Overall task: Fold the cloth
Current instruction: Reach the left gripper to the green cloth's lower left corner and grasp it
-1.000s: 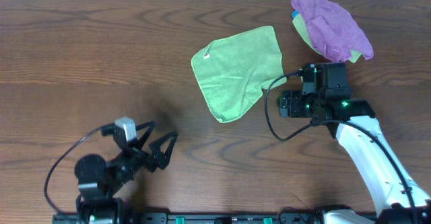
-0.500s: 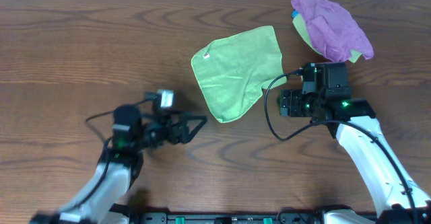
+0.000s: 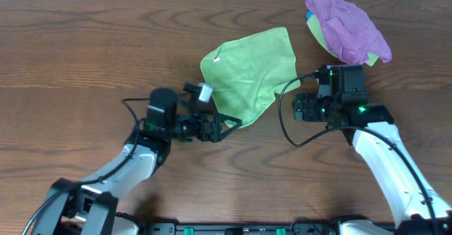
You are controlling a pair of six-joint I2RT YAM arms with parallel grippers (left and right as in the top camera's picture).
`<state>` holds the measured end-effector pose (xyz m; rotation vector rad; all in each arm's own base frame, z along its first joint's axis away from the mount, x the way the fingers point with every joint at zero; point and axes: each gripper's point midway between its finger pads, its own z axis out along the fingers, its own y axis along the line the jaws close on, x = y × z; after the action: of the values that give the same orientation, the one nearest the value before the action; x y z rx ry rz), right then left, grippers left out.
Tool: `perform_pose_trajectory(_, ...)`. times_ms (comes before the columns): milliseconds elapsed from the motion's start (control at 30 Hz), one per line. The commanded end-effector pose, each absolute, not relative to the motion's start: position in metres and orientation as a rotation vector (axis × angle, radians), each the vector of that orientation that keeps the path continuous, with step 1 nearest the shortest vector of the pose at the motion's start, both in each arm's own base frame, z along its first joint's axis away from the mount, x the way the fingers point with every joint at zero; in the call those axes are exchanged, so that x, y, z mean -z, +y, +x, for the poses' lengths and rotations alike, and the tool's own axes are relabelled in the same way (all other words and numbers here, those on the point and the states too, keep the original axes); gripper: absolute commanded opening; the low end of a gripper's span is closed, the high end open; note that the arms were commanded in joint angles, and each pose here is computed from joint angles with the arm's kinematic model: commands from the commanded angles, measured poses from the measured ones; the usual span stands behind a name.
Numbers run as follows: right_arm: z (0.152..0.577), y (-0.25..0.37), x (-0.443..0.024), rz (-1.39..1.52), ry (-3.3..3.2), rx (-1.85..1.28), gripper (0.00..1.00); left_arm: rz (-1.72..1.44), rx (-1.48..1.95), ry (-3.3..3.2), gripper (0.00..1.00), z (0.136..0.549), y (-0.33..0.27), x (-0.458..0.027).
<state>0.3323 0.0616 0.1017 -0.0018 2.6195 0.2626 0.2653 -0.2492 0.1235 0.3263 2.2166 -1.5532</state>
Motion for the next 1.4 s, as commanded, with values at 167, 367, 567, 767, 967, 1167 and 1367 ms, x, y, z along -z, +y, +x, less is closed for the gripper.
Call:
perform_pose_trajectory(167, 0.339, 0.049, -0.11, 0.041, 2.588, -0.23, 0.82, 0.29, 1.575, 2.286, 0.95, 0.264, -0.254, -0.11)
perform_pose_trajectory(367, 0.339, 0.048, -0.11, 0.046, 2.587, -0.228, 0.83, 0.277, 1.566, 2.345, 0.95, 0.258, -0.252, -0.098)
perform_pose_trajectory(567, 0.341, 0.055, -0.112, 0.029, 2.572, -0.279, 0.82, 0.247, 1.509, 2.344, 0.95, 0.267, -0.25, -0.096)
perform_pose_trajectory(767, 0.346, 0.055, -0.116, 0.027, 2.548, -0.28, 0.82, 0.28, 1.465, 2.296, 0.95, 0.287, -0.254, -0.106)
perform_pose_trajectory(967, 0.346, 0.056, -0.116, 0.026, 2.548, -0.284, 0.82, 0.327, 1.505, 2.3, 0.95, 0.308, -0.268, -0.103)
perform_pose_trajectory(1167, 0.347, 0.055, -0.117, 0.025, 2.543, -0.283, 0.82, 0.332, 1.532, 2.351, 0.95, 0.312, -0.278, -0.086)
perform_pose_trajectory(1367, 0.355, 0.056, -0.121, 0.022, 2.507, -0.282, 0.83, 0.341, 1.533, 2.396, 0.95, 0.307, -0.284, -0.069)
